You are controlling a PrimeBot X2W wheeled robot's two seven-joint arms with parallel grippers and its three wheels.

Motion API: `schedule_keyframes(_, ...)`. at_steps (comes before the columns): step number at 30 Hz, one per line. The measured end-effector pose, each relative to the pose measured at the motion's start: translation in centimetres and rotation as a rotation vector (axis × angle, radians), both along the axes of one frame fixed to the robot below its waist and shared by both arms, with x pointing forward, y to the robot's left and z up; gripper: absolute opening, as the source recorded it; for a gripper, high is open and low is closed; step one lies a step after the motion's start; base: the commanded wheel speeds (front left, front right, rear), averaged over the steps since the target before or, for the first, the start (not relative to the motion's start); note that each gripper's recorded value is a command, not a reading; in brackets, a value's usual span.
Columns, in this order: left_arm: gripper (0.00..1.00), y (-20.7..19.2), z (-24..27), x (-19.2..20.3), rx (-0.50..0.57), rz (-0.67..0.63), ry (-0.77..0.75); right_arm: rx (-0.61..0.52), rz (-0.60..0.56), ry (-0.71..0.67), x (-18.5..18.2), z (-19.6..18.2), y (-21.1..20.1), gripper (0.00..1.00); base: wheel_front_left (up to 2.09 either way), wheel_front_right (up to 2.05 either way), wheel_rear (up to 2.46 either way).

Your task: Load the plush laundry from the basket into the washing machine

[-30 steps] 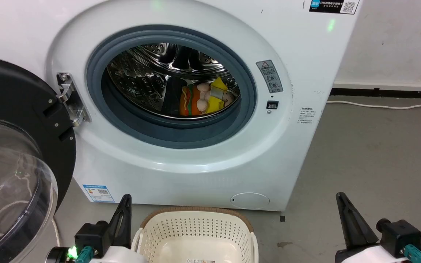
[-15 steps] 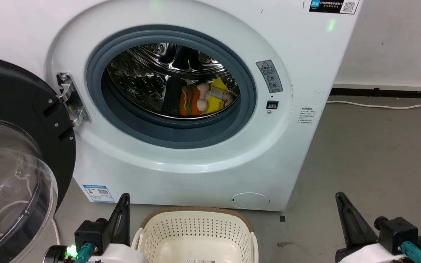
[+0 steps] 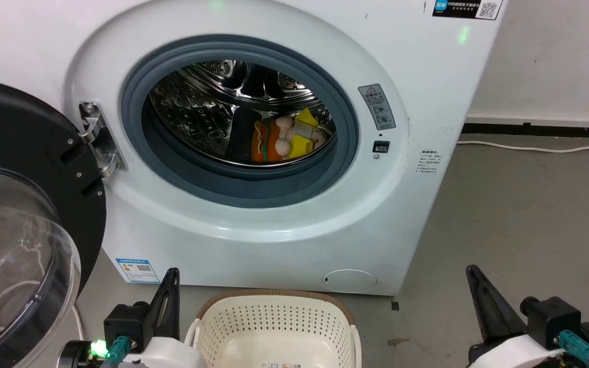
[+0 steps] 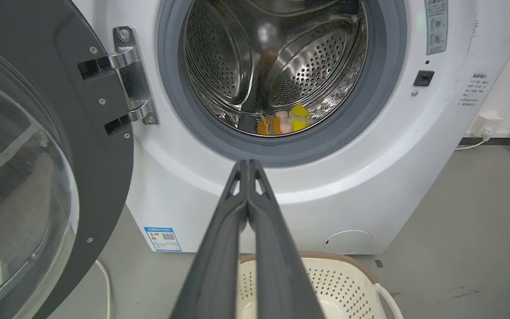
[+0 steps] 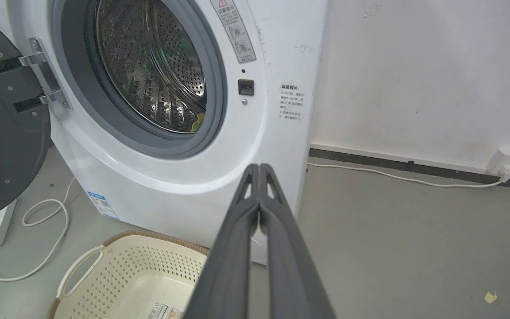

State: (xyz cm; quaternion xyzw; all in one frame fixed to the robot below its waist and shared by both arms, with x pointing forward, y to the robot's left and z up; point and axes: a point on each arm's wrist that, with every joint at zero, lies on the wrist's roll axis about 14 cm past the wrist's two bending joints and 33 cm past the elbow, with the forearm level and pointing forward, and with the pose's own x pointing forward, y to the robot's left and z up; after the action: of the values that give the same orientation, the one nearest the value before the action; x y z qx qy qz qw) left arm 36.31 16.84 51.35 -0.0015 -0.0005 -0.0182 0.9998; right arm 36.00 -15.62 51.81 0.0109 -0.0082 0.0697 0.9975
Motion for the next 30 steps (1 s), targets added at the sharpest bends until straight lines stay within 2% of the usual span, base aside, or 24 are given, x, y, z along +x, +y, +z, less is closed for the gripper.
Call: schedule_keyframes(30,0.0,0.67,0.59,0.49,0.037,0.025,0.016,-0.053,-0.005,0.03,0.59,0.11,-0.22,0.0,0.0,0.0,0.0)
